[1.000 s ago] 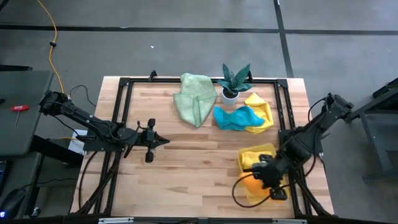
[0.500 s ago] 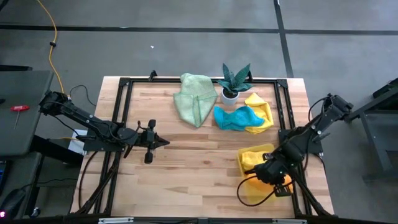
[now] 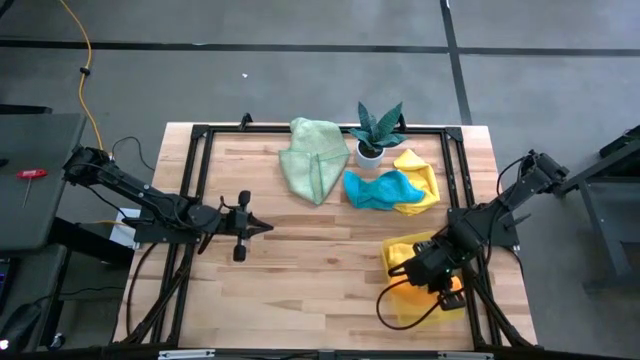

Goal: Fold microfiber towels
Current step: Put the orange microfiber cloth into the yellow bin

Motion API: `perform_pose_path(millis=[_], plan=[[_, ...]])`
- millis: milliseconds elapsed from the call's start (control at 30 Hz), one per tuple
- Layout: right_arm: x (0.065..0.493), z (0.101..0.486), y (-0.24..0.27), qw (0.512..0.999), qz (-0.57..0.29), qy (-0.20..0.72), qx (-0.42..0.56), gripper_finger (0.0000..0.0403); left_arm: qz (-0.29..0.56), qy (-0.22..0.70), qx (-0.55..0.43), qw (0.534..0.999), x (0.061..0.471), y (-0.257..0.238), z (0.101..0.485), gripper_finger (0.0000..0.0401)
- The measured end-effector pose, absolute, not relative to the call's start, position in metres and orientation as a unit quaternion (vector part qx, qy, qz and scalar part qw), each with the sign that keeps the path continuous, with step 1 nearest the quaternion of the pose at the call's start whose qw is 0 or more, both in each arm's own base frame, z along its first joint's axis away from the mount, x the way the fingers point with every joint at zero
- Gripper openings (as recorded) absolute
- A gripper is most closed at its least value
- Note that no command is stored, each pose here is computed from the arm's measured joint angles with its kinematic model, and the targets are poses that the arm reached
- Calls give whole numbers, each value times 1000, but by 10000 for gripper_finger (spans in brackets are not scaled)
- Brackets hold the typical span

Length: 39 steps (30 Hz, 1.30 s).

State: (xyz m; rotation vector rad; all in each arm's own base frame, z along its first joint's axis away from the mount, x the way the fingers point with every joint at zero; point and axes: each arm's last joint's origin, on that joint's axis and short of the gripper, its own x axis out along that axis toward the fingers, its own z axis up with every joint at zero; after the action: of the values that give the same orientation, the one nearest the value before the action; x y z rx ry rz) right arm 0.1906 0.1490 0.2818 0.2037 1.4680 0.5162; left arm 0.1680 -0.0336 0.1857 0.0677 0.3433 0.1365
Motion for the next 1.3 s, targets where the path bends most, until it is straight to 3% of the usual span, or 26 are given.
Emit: perform_pose_path(millis=[333, 567, 900, 1100, 1300], plan=[[188, 282, 145, 696, 264, 665, 61, 0, 39, 142, 48, 988, 172, -33, 199, 0], [193, 281, 140, 724, 233, 648, 25, 0, -3, 144, 41, 989, 172, -36, 199, 0], [199, 280, 129, 728, 242, 641, 9, 0, -24, 144, 49, 988, 172, -37, 199, 0], [197, 283, 133, 691, 314, 648, 59, 0, -28, 113, -40, 992, 173, -42, 205, 0], [192, 284, 139, 669, 384, 634, 43, 0, 3, 55, -208, 977, 174, -48, 222, 0]])
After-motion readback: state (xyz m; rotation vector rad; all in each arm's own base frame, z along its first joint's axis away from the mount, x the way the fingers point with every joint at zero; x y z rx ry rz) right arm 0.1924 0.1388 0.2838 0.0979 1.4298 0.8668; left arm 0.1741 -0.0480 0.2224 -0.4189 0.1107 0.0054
